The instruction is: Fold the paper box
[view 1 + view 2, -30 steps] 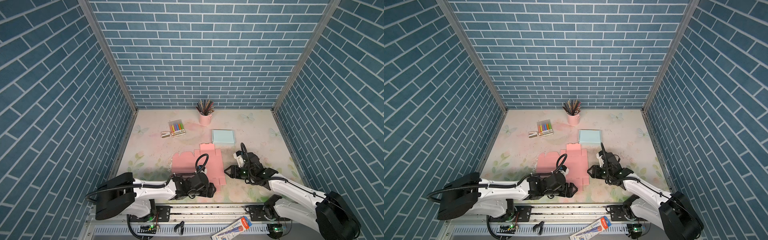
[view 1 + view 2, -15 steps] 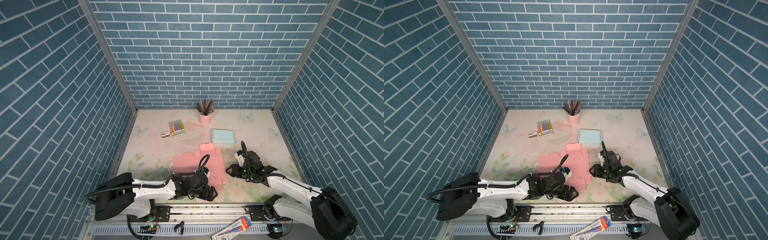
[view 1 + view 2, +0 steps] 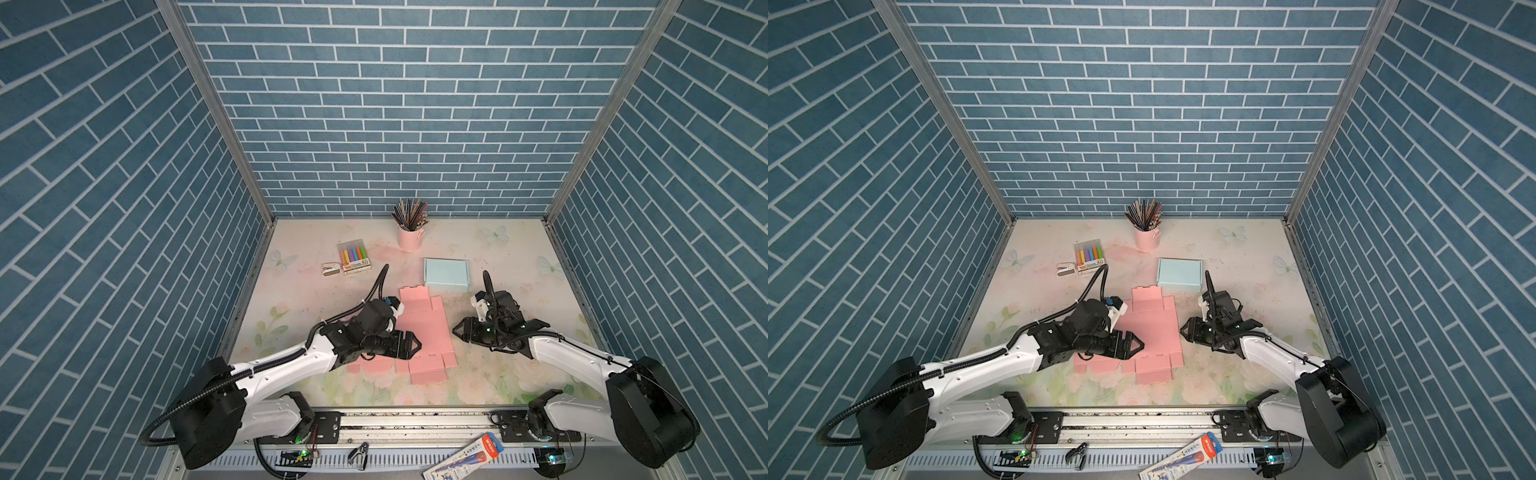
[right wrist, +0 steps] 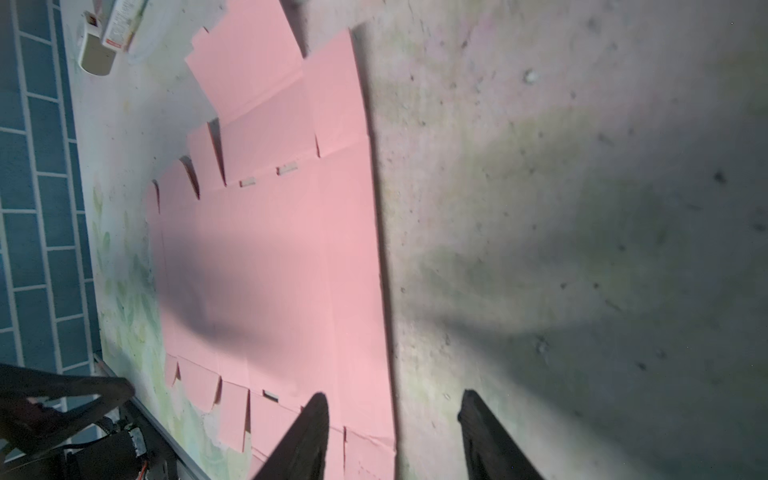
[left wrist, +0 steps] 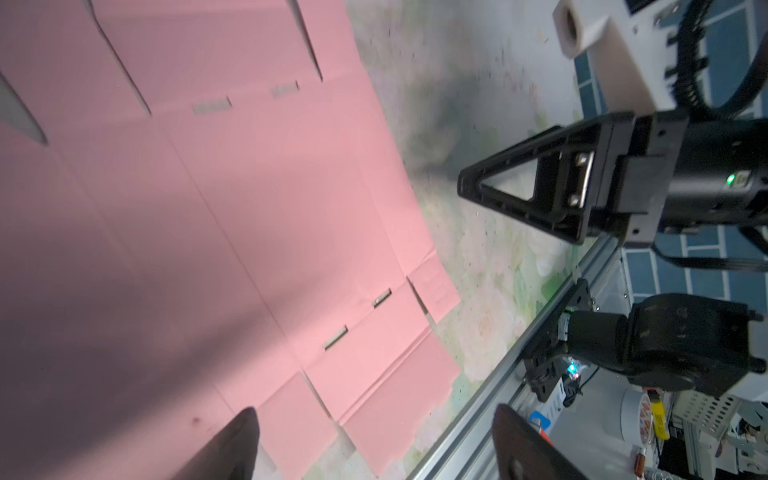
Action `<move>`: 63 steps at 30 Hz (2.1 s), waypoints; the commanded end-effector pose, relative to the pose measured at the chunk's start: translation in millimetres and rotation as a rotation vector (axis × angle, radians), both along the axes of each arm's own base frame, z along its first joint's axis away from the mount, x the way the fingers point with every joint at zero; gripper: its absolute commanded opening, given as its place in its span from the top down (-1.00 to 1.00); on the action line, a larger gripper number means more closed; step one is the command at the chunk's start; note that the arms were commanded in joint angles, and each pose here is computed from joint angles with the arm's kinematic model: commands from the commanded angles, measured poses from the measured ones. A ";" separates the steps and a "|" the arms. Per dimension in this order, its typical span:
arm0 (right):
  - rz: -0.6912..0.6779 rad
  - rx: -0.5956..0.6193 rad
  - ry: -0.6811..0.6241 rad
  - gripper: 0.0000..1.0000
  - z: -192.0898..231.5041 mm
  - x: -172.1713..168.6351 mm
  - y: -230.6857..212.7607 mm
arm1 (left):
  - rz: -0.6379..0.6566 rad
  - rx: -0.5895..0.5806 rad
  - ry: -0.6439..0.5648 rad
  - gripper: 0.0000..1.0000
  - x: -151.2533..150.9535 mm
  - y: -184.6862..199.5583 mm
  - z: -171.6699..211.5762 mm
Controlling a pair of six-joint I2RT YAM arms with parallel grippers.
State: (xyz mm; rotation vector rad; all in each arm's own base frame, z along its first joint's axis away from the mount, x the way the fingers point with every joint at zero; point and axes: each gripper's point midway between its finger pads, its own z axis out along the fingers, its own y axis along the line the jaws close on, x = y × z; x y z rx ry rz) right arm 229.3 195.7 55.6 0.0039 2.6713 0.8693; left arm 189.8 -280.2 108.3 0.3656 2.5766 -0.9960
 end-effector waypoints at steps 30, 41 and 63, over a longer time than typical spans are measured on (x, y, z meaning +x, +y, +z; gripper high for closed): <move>0.041 0.053 0.025 -0.01 -9.5 13.6 17.5 | 0.055 0.040 0.029 -0.77 43.5 24.3 -48.8; 0.058 0.088 0.037 -0.01 -19.2 14.2 24.8 | 0.068 0.023 0.054 -0.77 45.2 20.5 -54.8; 0.064 0.196 0.040 0.02 -14.1 23.8 44.2 | 0.060 0.034 0.081 -0.77 33.5 21.0 -73.6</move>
